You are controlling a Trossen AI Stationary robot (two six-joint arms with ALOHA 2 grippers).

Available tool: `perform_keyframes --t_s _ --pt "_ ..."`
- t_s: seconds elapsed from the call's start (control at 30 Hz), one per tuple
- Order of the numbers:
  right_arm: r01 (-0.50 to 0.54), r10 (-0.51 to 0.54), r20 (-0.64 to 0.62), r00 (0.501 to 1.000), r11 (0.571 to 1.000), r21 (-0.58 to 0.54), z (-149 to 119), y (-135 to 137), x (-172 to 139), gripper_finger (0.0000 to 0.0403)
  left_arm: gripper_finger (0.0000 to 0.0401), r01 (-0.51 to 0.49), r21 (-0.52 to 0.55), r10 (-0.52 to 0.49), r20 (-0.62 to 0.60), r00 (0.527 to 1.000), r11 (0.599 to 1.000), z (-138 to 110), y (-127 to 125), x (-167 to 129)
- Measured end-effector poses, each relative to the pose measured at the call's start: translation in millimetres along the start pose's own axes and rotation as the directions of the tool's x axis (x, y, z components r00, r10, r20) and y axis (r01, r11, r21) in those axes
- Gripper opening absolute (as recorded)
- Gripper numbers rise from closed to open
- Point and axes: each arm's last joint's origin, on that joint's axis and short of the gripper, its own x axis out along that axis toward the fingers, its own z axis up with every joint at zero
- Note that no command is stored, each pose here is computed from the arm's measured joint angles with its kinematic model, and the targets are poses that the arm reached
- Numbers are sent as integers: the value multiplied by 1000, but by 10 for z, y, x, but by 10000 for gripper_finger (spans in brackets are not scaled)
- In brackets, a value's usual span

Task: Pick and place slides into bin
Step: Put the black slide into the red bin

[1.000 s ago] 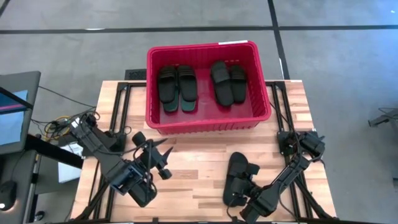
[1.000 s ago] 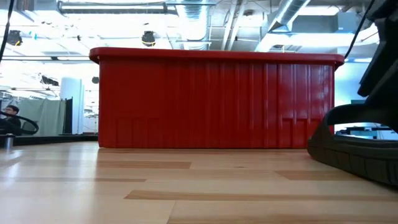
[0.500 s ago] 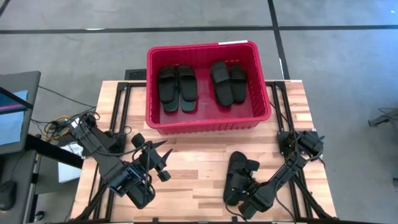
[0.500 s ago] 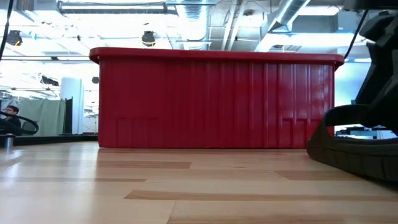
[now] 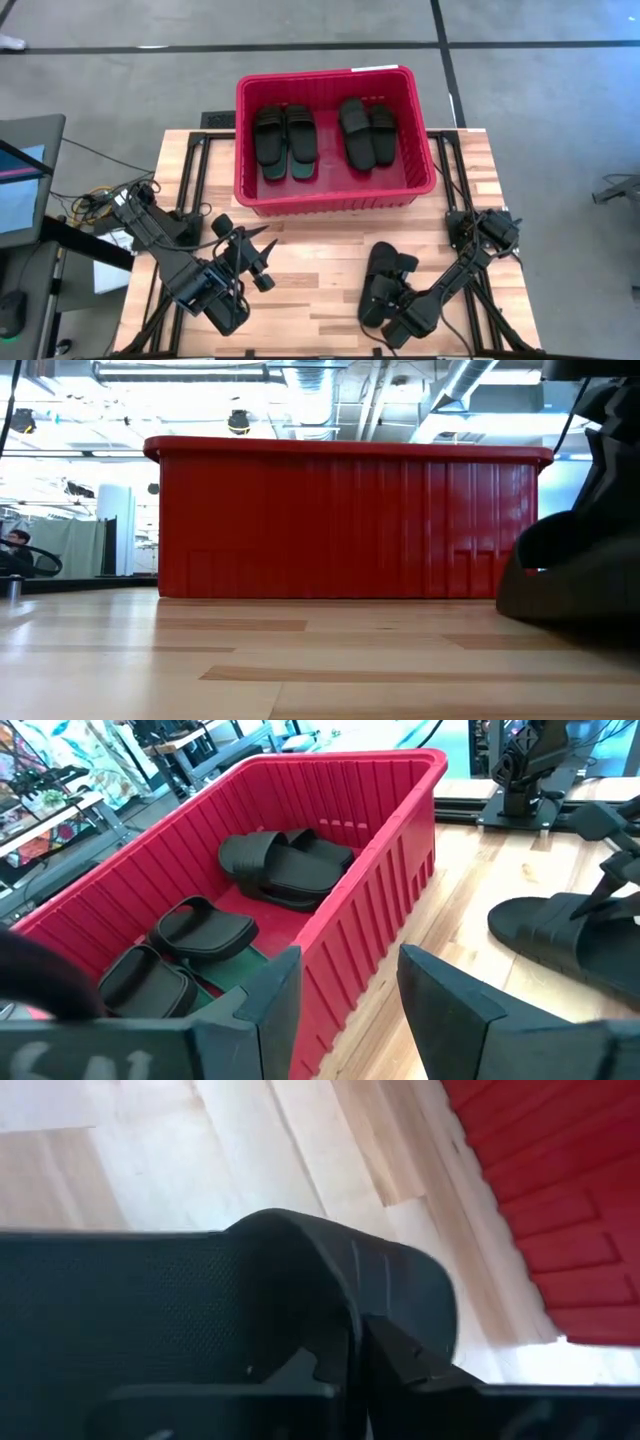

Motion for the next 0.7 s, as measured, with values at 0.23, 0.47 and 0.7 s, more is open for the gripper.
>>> perform_keyframes --t_s 0.23,0.47,0.7 --pt "21 -21 10 1000 1000 -8 163 -79 -245 4 156 -8 4 8 21 1000 1000 6 2 1" --pt "25 -26 85 996 1000 6 404 -174 -564 2 156 -9 15 9 24 1000 1000 7 3 1" --pt "19 -18 175 984 1000 -6 650 -316 -889 1 156 -9 17 9 25 1000 1000 8 3 1"
